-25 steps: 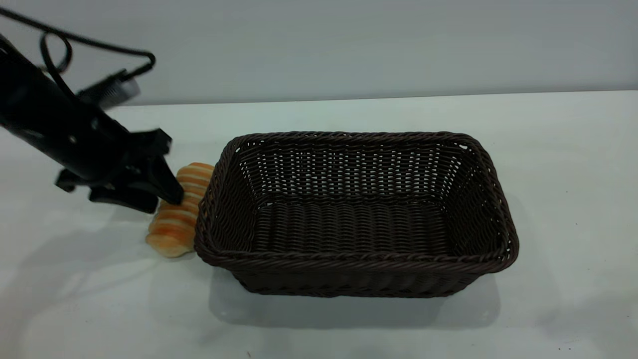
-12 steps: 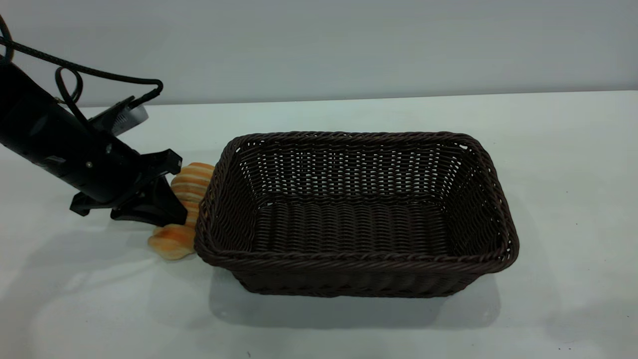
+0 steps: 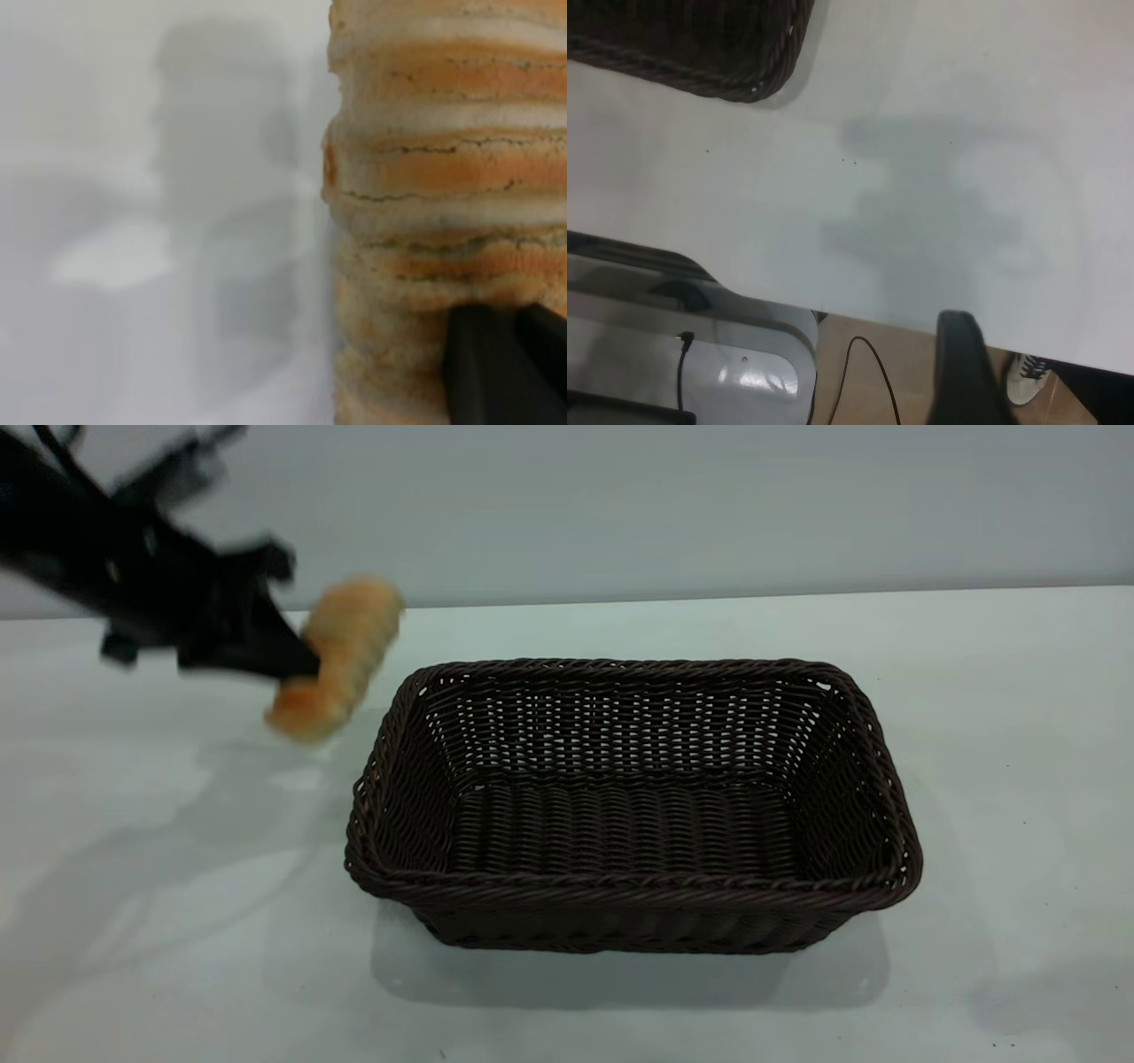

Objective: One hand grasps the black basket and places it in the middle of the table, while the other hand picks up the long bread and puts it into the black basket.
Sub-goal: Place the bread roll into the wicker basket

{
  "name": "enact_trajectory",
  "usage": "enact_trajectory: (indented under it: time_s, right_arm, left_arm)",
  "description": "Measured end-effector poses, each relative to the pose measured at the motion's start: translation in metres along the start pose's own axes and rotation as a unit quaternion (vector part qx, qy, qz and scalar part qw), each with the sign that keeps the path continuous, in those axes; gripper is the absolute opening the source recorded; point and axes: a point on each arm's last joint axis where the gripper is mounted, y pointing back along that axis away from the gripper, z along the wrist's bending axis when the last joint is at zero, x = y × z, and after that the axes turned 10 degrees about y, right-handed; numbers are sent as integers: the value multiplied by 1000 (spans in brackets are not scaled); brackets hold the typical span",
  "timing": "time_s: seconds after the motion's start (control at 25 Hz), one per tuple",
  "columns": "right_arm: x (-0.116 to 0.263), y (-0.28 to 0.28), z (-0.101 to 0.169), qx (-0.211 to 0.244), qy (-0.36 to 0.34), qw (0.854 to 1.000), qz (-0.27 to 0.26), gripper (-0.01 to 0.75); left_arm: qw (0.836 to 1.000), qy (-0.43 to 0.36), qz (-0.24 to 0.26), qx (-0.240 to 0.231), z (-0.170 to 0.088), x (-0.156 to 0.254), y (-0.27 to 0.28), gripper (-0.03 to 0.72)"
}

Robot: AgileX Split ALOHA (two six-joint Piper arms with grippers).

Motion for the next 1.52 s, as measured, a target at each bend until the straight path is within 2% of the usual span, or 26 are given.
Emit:
enact_trajectory:
  time_s: [0.12,0.28,0.44,0.6,0.76,0.96,1.08,1.24,1.44,1.52]
  right_arm:
    - [0,0,0,0,0,1000,0,475]
    - [0,0,0,0,0,1000,0,475]
    - [0,0,0,0,0,1000,1,475]
    - [0,0,0,-2,-1,1000,1,475]
    - [0,0,0,-2,-1,1000,0,475]
    - [0,0,0,-2,-1,1000,0,475]
    - [0,0,0,-2,-1,1000,0,475]
    - [0,0,1,-3,-1,1000,0,475]
    - [0,0,1,-3,-1,1000,0,475]
    - [0,0,1,-3,-1,1000,0,475]
  left_arm:
    - [998,-41,8,50,-24,-6,22,43]
    - [984,-110,68,126,-46,3,33,41]
    - [968,-161,110,159,-61,16,27,41]
    - [961,-183,132,161,-78,29,6,41]
    - [959,-206,133,139,-96,43,-19,41]
    - [964,-219,113,100,-109,55,-46,45]
    - [968,-203,113,94,-109,59,-55,68]
    - [970,-193,113,98,-109,59,-57,177]
    - [969,-191,118,104,-110,60,-57,385]
    - [969,-191,114,104,-111,59,-54,440]
